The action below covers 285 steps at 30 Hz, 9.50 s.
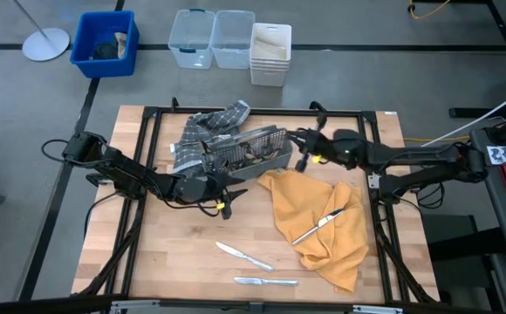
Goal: Sort silverware
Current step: Put the silver spoon into the gray silverware basket, then put the silver knife into the gray silverware basket
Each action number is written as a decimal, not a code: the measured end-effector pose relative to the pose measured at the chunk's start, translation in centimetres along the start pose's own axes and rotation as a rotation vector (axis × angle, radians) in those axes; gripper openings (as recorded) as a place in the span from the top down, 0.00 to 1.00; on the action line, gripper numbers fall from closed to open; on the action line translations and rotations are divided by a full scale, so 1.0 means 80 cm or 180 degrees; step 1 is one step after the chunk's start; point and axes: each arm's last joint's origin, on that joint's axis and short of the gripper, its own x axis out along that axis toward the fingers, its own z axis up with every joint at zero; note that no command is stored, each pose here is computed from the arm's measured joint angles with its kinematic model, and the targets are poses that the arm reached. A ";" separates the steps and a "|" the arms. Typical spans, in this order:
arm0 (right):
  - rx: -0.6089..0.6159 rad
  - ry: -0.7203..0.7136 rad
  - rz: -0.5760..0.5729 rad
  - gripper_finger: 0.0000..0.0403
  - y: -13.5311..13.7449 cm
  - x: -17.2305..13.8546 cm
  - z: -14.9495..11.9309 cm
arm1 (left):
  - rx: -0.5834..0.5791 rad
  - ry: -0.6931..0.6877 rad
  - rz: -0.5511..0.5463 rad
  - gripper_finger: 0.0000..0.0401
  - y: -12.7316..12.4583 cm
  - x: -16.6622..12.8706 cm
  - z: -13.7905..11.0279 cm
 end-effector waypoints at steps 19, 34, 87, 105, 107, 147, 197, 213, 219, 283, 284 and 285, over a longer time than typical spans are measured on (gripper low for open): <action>-0.0247 0.0731 0.0500 0.95 0.039 0.088 -0.017 | 0.0050 0.0110 0.0024 0.65 0.001 0.000 -0.005; -0.0278 0.0847 0.0557 0.81 0.051 0.102 -0.033 | 0.0054 0.0115 0.0023 0.65 0.001 0.000 -0.005; -0.0108 0.3561 0.2166 0.63 0.224 -0.093 -0.074 | 0.0055 0.0195 0.0042 0.65 0.002 0.000 -0.008; -0.0607 0.3923 0.1859 0.64 0.257 -0.080 -0.126 | 0.0037 0.0194 0.0041 0.65 0.002 0.000 -0.008; -0.0603 0.3984 0.1888 0.65 0.258 -0.080 -0.131 | 0.0033 0.0195 0.0041 0.65 0.002 0.000 -0.008; -0.0606 0.3840 0.1843 0.89 0.257 -0.072 -0.039 | -0.0536 -0.0031 -0.0409 0.65 -0.023 0.012 -0.023; 0.0549 0.3409 0.2335 0.89 0.243 -0.006 -0.010 | 0.1590 -0.0204 -0.1086 0.65 -0.129 0.043 -0.058; 0.0696 0.3118 0.2386 0.89 0.247 0.003 -0.002 | 0.1605 -0.0255 -0.1014 0.66 -0.129 0.055 -0.047; 0.0697 0.3114 0.2388 0.89 0.247 0.003 -0.002 | 0.1630 -0.0209 -0.1015 0.73 -0.129 0.055 -0.049; 0.0138 0.3452 0.1504 0.80 0.163 -0.059 0.022 | 0.1312 -0.0146 -0.0159 0.98 -0.105 0.024 0.013; 0.0138 0.3355 0.1442 0.80 0.156 -0.062 0.027 | 0.1301 -0.0144 -0.0093 0.98 -0.103 0.021 0.017; 0.0136 0.3247 0.1375 0.80 0.150 -0.065 0.032 | 0.1297 -0.0153 -0.0035 0.98 -0.101 0.018 0.023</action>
